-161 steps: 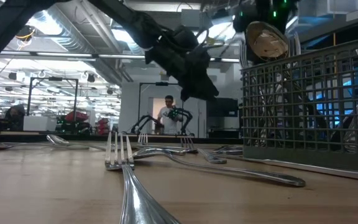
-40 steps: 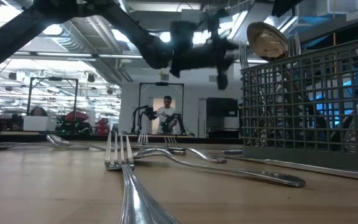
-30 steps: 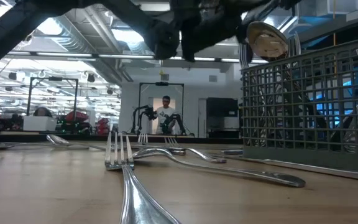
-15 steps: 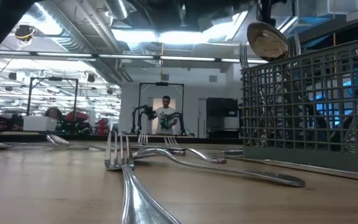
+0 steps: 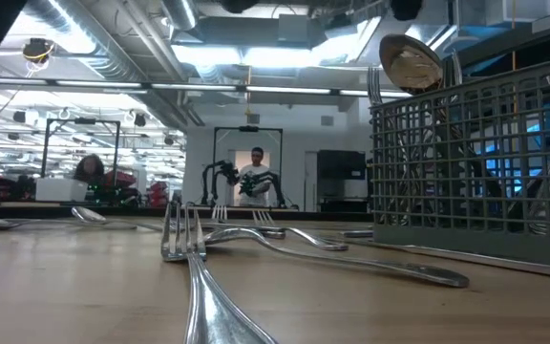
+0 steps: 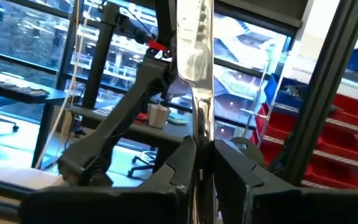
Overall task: Sort silverware
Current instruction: Put the silver table knife into the gray silverware basket
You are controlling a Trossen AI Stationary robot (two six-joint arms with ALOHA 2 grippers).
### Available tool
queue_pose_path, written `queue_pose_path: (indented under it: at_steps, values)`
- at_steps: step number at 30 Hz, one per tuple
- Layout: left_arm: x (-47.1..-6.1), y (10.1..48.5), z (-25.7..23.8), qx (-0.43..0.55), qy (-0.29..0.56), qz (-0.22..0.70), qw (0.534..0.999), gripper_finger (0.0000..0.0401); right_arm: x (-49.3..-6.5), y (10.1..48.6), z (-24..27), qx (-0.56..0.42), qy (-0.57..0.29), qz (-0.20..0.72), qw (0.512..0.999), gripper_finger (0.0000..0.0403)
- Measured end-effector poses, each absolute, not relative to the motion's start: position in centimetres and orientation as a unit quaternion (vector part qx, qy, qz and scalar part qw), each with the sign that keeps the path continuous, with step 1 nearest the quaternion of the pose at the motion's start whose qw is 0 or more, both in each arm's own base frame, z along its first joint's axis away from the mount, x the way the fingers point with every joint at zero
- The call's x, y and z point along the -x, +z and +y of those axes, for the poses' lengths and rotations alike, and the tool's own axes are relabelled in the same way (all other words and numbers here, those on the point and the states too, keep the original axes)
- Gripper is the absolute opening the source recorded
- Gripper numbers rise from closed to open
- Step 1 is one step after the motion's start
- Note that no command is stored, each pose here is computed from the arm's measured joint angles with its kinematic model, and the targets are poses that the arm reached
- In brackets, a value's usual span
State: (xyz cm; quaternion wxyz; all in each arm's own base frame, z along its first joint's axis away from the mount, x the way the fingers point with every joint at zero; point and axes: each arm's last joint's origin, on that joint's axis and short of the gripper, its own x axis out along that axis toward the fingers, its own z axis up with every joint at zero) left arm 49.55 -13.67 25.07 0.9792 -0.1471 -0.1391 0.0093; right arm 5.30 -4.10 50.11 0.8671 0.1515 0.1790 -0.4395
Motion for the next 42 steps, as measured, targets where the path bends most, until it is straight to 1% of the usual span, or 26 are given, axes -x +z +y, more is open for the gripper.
queue_pose_path:
  at_steps: [6,14,16,20,27,31,36,42]
  values:
    - [-52.0,24.5,-15.3,0.141,0.001,-0.154,0.978,0.0030,-6.1,50.0,-4.5,-0.148,-0.435,0.192,0.867,0.0112]
    - [-54.3,23.0,-17.1,0.138,-0.006,-0.111,0.984,0.0036,-6.8,49.9,-4.9,-0.142,-0.431,0.206,0.867,0.0112]
    - [-54.4,22.6,-17.5,0.131,-0.006,-0.101,0.986,0.0037,-7.0,49.8,-5.0,-0.140,-0.430,0.210,0.867,0.0112]
    - [-54.5,21.7,-17.7,0.107,-0.001,-0.053,0.993,0.0037,-7.2,49.8,-5.1,-0.133,-0.428,0.217,0.867,0.0112]
    - [-54.6,20.8,-17.4,0.073,0.007,-0.010,0.997,0.0038,-7.2,49.8,-5.1,-0.133,-0.428,0.217,0.867,0.0112]
    - [-54.6,20.5,-17.5,0.031,0.007,0.005,0.999,0.0038,-7.2,49.8,-5.1,-0.133,-0.428,0.217,0.867,0.0112]
    - [-54.6,20.1,-17.5,0.000,0.007,0.024,1.000,0.0052,-7.2,49.8,-5.1,-0.133,-0.428,0.217,0.867,0.0112]
    - [-54.6,20.0,-17.6,-0.023,0.006,0.034,0.999,0.0086,-7.2,49.8,-5.1,-0.133,-0.428,0.218,0.867,0.0112]
